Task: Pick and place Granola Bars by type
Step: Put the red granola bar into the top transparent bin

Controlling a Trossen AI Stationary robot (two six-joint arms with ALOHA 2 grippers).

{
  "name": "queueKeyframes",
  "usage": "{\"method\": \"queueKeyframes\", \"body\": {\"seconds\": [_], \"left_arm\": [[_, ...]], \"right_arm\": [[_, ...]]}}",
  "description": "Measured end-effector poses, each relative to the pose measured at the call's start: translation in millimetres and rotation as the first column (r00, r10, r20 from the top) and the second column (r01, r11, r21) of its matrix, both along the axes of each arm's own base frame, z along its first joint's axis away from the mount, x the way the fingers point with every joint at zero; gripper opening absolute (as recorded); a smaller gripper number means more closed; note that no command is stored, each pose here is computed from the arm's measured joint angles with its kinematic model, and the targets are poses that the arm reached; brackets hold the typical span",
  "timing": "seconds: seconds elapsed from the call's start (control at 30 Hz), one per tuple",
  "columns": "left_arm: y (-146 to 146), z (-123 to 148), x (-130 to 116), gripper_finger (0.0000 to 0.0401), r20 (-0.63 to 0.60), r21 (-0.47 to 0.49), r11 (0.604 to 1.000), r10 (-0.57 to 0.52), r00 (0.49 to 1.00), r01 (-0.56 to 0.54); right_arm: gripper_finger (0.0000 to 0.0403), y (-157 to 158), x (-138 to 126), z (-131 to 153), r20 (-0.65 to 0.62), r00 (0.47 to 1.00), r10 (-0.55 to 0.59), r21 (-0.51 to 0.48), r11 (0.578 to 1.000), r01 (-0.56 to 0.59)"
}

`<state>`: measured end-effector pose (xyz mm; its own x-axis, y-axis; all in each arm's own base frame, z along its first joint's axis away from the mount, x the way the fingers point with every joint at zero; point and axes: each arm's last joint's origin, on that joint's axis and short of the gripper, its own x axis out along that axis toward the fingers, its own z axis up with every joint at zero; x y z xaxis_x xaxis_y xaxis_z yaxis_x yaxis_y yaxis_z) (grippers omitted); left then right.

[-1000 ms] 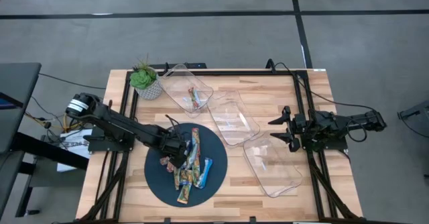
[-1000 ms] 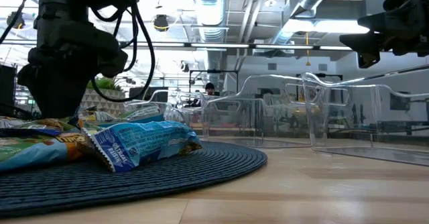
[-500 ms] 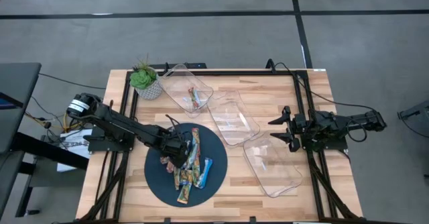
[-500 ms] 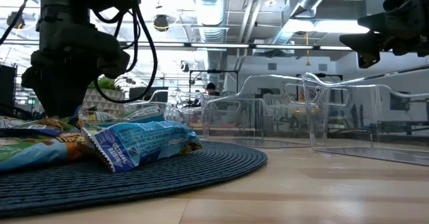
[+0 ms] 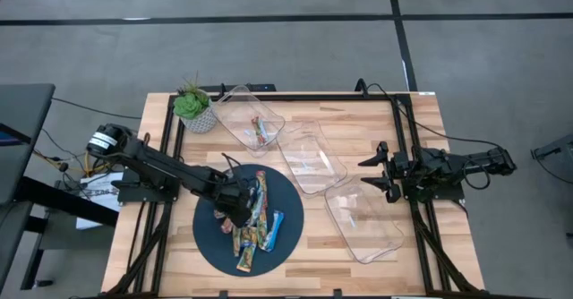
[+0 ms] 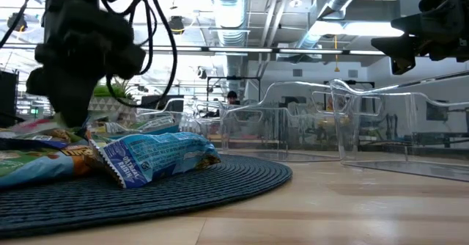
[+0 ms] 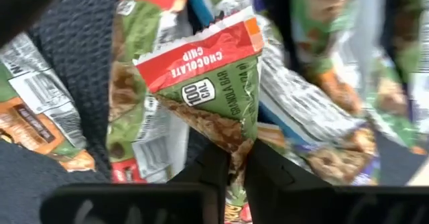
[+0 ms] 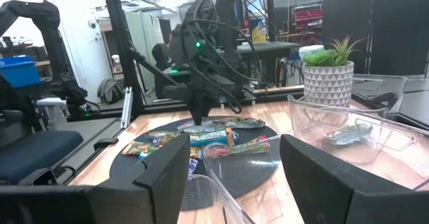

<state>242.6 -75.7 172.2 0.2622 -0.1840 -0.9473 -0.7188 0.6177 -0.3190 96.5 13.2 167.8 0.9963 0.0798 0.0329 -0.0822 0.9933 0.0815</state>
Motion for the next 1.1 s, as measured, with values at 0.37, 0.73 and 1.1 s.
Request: {"method": "queueKeyframes", "body": {"seconds": [0.37, 0.73, 1.1], "left_arm": [[16.6, 46.7, -10.4, 0.0023, 0.246, -0.015, 1.000, 0.019, 0.969, -0.016], [78.4, 93.2, -14.2, 0.0023, 0.587, 0.129, 0.936, 0.195, 0.786, -0.328], [157.4, 113.4, -24.9, 0.0023, 0.745, 0.225, 0.690, 0.333, 0.578, -0.688]], "right_arm": [[0.0224, 0.0, 0.0, 0.1, 0.000, 1.000, 0.000, 0.000, 1.000, 0.000], [0.0224, 0.0, 0.0, 0.1, 0.000, 1.000, 0.000, 0.000, 1.000, 0.000], [0.0224, 0.0, 0.0, 0.1, 0.000, 1.000, 0.000, 0.000, 1.000, 0.000]]}}
